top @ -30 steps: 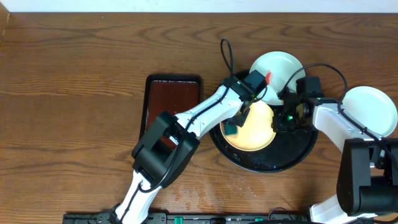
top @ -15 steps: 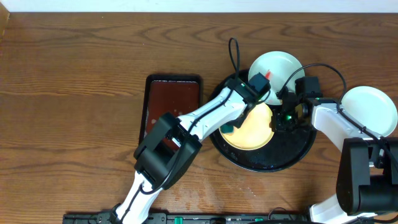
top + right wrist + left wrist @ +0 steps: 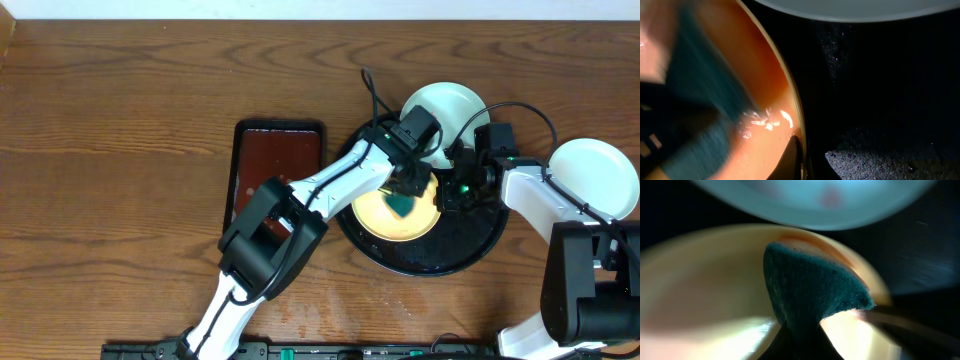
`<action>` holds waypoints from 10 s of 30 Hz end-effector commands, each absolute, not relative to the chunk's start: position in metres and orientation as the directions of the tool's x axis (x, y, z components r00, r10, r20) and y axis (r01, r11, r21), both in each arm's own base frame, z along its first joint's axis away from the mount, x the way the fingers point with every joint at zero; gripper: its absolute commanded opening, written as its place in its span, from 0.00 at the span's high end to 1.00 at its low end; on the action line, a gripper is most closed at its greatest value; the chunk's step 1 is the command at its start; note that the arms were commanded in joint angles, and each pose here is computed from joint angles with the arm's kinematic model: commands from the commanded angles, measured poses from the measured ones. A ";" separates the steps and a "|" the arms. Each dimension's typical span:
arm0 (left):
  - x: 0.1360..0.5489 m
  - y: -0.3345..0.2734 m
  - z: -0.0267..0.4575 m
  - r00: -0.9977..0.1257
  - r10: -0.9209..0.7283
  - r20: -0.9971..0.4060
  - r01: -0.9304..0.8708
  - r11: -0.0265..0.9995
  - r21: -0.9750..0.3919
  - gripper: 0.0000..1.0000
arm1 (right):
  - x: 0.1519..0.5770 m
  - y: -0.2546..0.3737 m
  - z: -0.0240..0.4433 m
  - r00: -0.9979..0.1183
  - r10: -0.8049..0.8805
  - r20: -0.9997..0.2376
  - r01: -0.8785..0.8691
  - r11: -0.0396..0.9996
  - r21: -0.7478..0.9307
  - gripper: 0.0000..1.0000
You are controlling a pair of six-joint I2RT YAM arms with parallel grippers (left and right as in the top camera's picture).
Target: Clean dirty plates on tray and stack at the side
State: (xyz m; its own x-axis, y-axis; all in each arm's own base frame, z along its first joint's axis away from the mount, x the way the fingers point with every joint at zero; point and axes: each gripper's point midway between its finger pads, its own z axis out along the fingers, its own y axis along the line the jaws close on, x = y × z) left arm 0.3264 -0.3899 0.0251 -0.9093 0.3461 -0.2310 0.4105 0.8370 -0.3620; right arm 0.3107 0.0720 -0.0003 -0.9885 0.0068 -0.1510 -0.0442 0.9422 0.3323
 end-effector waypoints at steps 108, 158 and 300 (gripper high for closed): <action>0.269 -0.110 0.258 -0.888 -0.072 -0.454 0.008 0.985 -0.173 0.18 | 0.259 0.129 0.259 -0.377 -0.742 -0.554 0.042 0.583 -0.811 0.99; 0.269 -0.110 0.258 -0.888 -0.072 -0.454 0.008 0.985 -0.173 0.16 | 0.262 0.130 0.263 -0.370 -0.706 -0.604 0.076 0.625 -0.777 0.99; 0.309 -0.122 0.021 -0.989 -0.001 -0.151 -0.003 1.000 0.010 0.40 | 0.309 0.070 0.128 -0.853 -0.073 -0.516 -0.191 0.965 0.179 0.69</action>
State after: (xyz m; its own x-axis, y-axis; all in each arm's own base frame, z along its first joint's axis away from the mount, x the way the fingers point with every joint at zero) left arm 0.3069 -0.1238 0.0390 -0.9840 -0.0225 -0.1770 -0.0195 0.9996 -0.0188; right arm 0.3078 0.0642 0.1218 -0.8624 -0.0632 -0.5022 -0.1676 0.9719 0.1655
